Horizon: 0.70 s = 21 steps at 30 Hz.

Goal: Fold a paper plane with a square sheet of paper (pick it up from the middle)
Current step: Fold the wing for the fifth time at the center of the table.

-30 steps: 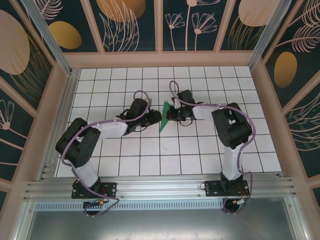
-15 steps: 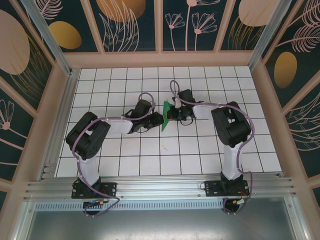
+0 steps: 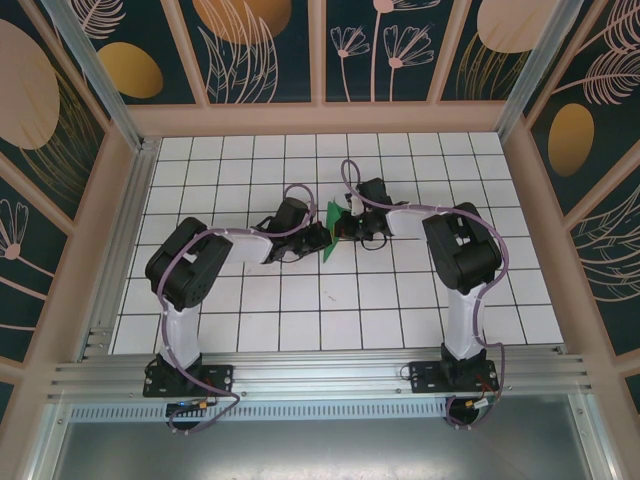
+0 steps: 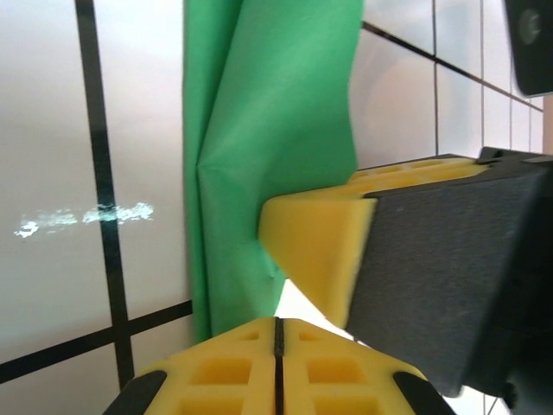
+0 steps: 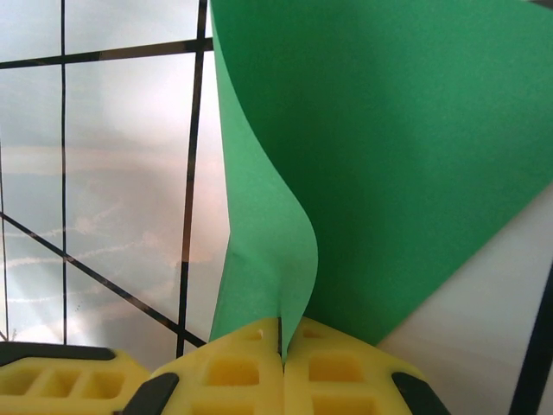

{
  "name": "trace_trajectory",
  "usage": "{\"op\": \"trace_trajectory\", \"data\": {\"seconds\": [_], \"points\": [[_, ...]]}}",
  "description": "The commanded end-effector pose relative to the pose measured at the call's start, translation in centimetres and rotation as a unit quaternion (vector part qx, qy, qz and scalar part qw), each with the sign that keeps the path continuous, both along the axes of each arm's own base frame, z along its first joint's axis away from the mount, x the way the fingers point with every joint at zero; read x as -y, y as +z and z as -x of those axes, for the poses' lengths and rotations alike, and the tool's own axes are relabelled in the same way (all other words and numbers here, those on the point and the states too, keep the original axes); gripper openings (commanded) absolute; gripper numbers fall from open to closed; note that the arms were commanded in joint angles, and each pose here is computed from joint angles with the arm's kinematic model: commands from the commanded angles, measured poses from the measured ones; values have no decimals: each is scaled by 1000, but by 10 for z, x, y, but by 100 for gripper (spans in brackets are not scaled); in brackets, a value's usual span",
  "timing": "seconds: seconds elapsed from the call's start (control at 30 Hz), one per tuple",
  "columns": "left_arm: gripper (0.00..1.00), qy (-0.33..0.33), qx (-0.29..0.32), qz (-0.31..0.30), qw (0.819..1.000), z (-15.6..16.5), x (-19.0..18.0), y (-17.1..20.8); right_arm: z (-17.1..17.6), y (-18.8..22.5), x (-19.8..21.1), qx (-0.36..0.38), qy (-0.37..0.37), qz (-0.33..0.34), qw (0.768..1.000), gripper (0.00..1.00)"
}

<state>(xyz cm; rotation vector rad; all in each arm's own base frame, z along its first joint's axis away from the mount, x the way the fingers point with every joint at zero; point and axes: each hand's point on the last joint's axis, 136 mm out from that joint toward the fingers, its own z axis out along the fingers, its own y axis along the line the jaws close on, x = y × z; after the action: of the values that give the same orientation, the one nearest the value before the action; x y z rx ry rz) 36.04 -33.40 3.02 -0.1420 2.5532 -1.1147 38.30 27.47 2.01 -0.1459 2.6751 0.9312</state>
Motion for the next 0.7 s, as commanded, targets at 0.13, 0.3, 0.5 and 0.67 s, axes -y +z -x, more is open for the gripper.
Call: {"op": "trace_trajectory", "data": {"seconds": [0.13,0.3,0.5,0.67], "points": [[10,-20,-13,-11,1000,7,9,-12,0,-22,11,-24,-11,17,1000,0],[10,-11,-26,-69,997,13,-3,-31,-5,-13,7,-26,-12,-1,1000,0],[8,-5,-50,-140,989,27,-24,-59,-27,35,10,4,-47,-37,998,22],[6,-5,-56,-161,985,32,-30,-66,-33,70,30,44,-90,-25,995,25]]}}
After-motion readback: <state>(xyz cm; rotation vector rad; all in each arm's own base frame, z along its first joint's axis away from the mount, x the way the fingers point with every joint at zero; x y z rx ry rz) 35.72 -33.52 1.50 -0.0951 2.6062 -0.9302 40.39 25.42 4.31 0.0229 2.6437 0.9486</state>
